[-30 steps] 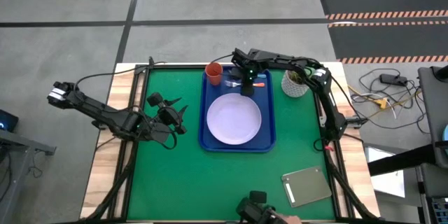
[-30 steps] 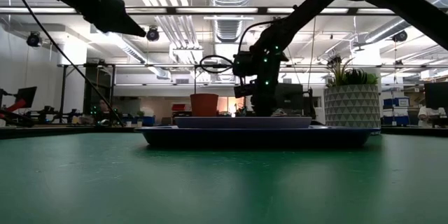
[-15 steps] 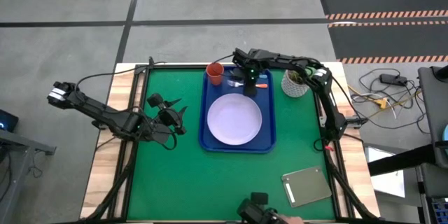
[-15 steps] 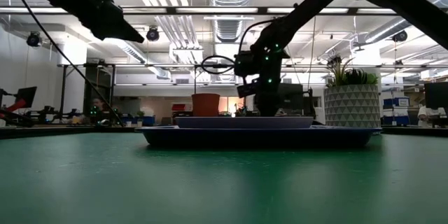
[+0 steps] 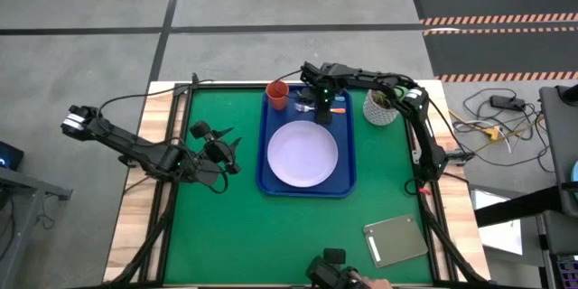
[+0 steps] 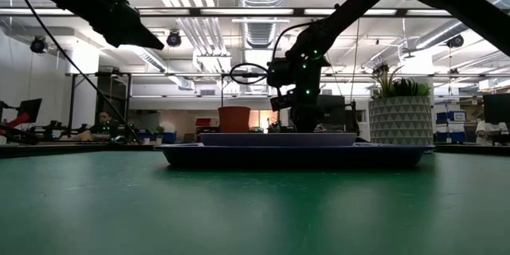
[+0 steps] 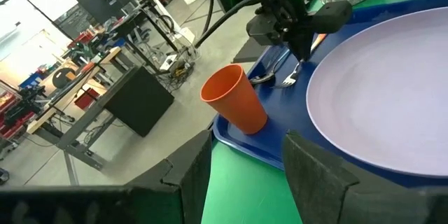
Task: Pick and place plate/cup/fork/spoon on tray
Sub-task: Put the orange fork on the blue tray to the left of the blue spoon, then adjust the orange cup
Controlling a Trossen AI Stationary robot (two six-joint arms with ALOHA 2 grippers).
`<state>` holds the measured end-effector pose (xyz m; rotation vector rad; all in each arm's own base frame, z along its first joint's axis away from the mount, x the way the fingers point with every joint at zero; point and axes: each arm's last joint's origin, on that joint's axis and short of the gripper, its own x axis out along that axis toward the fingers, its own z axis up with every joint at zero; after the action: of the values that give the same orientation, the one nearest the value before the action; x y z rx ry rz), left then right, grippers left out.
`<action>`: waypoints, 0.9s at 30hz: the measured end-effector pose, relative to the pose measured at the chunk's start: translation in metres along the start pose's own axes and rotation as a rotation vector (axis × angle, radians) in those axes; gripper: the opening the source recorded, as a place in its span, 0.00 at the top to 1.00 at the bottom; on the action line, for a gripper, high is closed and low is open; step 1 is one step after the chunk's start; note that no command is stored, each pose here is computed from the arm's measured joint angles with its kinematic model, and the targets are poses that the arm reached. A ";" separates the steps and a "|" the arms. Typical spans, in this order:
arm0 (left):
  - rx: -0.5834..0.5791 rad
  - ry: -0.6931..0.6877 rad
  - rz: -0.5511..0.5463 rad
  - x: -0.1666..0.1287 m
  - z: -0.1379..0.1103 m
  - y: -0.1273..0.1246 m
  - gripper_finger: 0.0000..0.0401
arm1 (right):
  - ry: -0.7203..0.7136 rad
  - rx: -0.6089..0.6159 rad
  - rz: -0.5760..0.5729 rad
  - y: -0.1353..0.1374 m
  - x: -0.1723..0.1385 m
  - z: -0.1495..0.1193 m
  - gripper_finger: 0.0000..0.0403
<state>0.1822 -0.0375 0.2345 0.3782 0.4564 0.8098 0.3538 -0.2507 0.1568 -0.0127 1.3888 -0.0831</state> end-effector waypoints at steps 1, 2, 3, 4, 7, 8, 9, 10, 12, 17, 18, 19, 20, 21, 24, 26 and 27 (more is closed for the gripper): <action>0.001 0.000 0.000 0.000 0.000 0.000 0.61 | 0.001 0.000 0.001 0.000 0.000 0.000 0.88; 0.001 0.000 0.000 0.000 0.000 0.000 0.61 | 0.001 0.000 0.000 0.000 0.000 0.000 0.86; 0.001 0.000 0.000 0.000 0.000 0.000 0.61 | 0.001 0.000 0.000 0.000 0.000 0.000 0.85; 0.001 0.000 0.000 0.000 0.000 0.000 0.61 | 0.001 0.000 0.000 0.000 0.000 0.000 0.84; -0.001 -0.001 0.000 0.000 0.000 0.000 0.61 | 0.005 0.000 0.001 0.000 -0.001 -0.001 0.80; -0.003 -0.001 0.000 0.000 0.001 0.000 0.61 | 0.005 0.001 -0.005 0.000 -0.003 -0.001 0.80; -0.003 -0.002 0.000 0.000 0.001 0.000 0.61 | 0.000 0.000 -0.013 0.000 -0.006 -0.001 0.79; -0.003 -0.001 0.000 0.000 0.000 0.000 0.61 | -0.005 0.000 -0.024 0.000 -0.011 0.000 0.79; -0.003 -0.001 0.000 0.000 0.000 0.000 0.61 | -0.020 -0.002 -0.043 0.000 -0.019 0.000 0.78; -0.006 -0.003 0.001 0.000 0.001 0.000 0.61 | -0.061 0.001 -0.068 0.001 -0.037 0.001 0.81; -0.006 -0.003 0.001 0.000 0.001 0.000 0.61 | -0.077 0.009 -0.076 0.001 -0.042 0.001 0.82; -0.006 -0.003 0.001 0.000 0.001 0.000 0.61 | -0.099 0.019 -0.086 0.001 -0.047 0.002 0.82; -0.004 -0.002 0.001 0.000 0.001 0.000 0.61 | -0.123 0.021 -0.090 0.000 -0.050 0.004 0.83; -0.003 -0.002 0.001 0.000 0.001 0.000 0.61 | -0.150 0.021 -0.087 0.001 -0.054 0.005 0.84; -0.003 -0.002 0.001 0.000 0.001 0.000 0.61 | -0.236 0.024 -0.069 0.001 -0.061 0.010 0.85; -0.004 -0.002 0.001 0.000 0.001 0.000 0.61 | -0.305 0.025 -0.069 0.001 -0.065 0.016 0.86; -0.004 -0.002 0.001 0.000 0.001 0.000 0.61 | -0.337 0.029 -0.073 0.001 -0.067 0.019 0.86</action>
<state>0.1825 -0.0375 0.2352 0.3754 0.4524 0.8113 0.3606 -0.2456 0.2262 -0.0512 1.0497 -0.1545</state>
